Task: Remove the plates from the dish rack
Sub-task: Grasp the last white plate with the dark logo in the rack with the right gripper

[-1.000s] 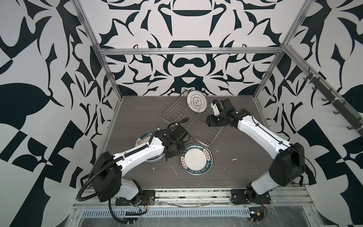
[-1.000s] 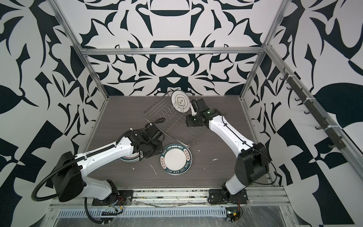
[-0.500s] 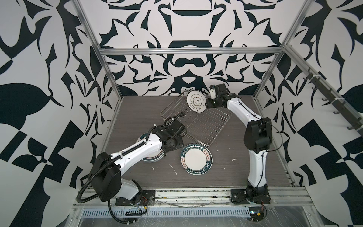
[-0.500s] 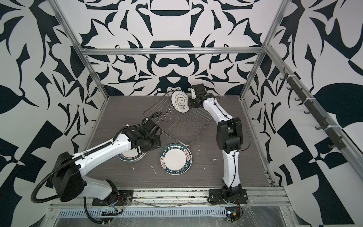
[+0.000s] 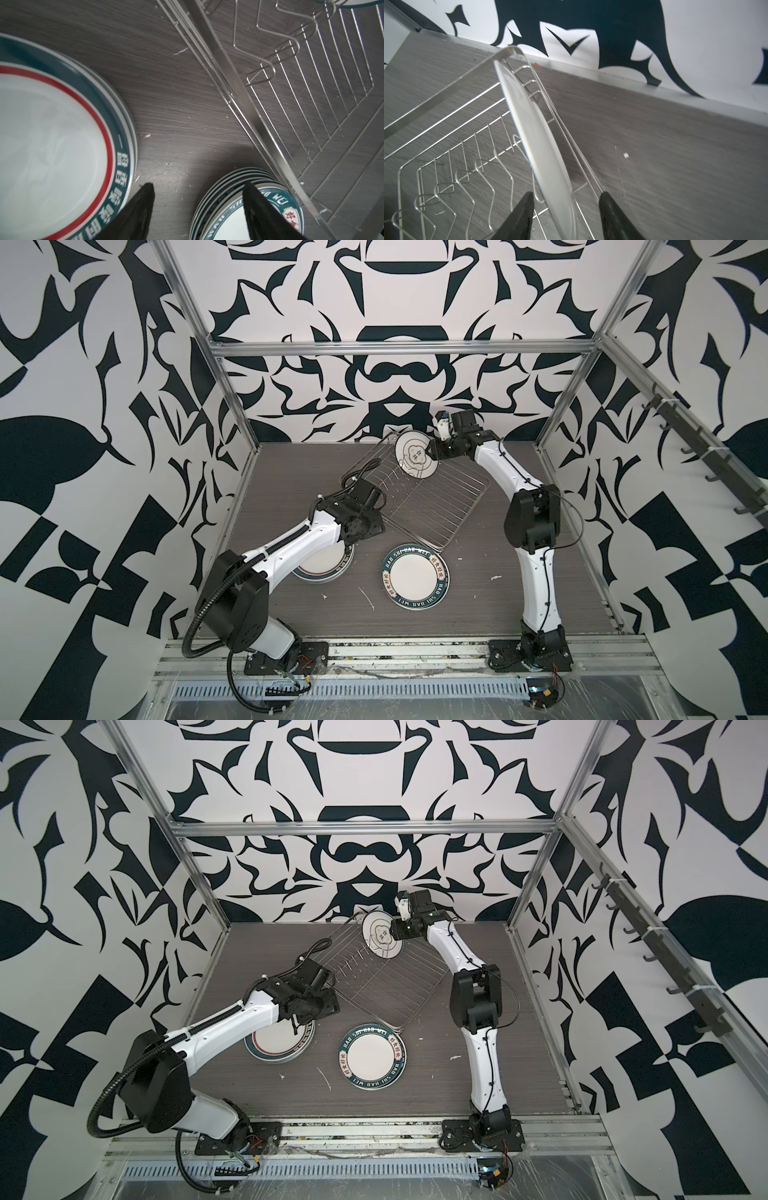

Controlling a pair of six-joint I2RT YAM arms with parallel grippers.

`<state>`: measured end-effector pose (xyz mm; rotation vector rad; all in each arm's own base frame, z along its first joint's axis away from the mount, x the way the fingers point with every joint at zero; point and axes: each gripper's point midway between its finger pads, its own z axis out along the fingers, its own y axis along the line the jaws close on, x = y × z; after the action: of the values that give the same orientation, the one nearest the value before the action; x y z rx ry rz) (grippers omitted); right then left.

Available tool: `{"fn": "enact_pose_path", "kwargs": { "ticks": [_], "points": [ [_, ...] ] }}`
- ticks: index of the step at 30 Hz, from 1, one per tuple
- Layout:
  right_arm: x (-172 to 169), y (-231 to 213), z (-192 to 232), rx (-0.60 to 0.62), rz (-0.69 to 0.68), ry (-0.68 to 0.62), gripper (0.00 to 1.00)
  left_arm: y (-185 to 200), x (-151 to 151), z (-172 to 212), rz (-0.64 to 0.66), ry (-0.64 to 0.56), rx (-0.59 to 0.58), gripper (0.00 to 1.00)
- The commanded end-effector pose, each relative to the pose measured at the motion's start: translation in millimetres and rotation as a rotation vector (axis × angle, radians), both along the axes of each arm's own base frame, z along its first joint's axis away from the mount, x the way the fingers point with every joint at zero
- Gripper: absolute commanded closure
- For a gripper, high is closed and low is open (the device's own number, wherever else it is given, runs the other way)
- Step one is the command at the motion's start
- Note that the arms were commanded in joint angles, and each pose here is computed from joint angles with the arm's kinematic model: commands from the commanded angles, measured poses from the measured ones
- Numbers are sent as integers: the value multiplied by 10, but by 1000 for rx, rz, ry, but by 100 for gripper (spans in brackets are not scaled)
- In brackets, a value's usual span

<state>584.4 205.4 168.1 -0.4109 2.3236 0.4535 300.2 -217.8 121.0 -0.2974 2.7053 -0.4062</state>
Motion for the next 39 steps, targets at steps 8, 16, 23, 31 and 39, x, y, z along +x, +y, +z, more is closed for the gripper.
{"fn": "enact_pose_path", "kwargs": {
  "ticks": [8, 16, 23, 31, 39],
  "points": [
    [83, 90, 216, 43, 56, -59, 59, -262, 309, -42, -60, -41, -44, 28],
    [105, 77, 181, 53, 66, -52, 71, -378, 406, -85, -86, -22, -51, 29],
    [125, 102, 199, 69, 93, -58, 77, -480, 452, -149, -96, -3, -77, 30],
    [209, 151, 188, 75, 126, -78, 84, -580, 507, -243, -104, 15, -95, 31],
    [246, 57, 248, 34, 107, -106, 96, -706, 594, -275, -116, 19, -124, 32]
  ]
}}
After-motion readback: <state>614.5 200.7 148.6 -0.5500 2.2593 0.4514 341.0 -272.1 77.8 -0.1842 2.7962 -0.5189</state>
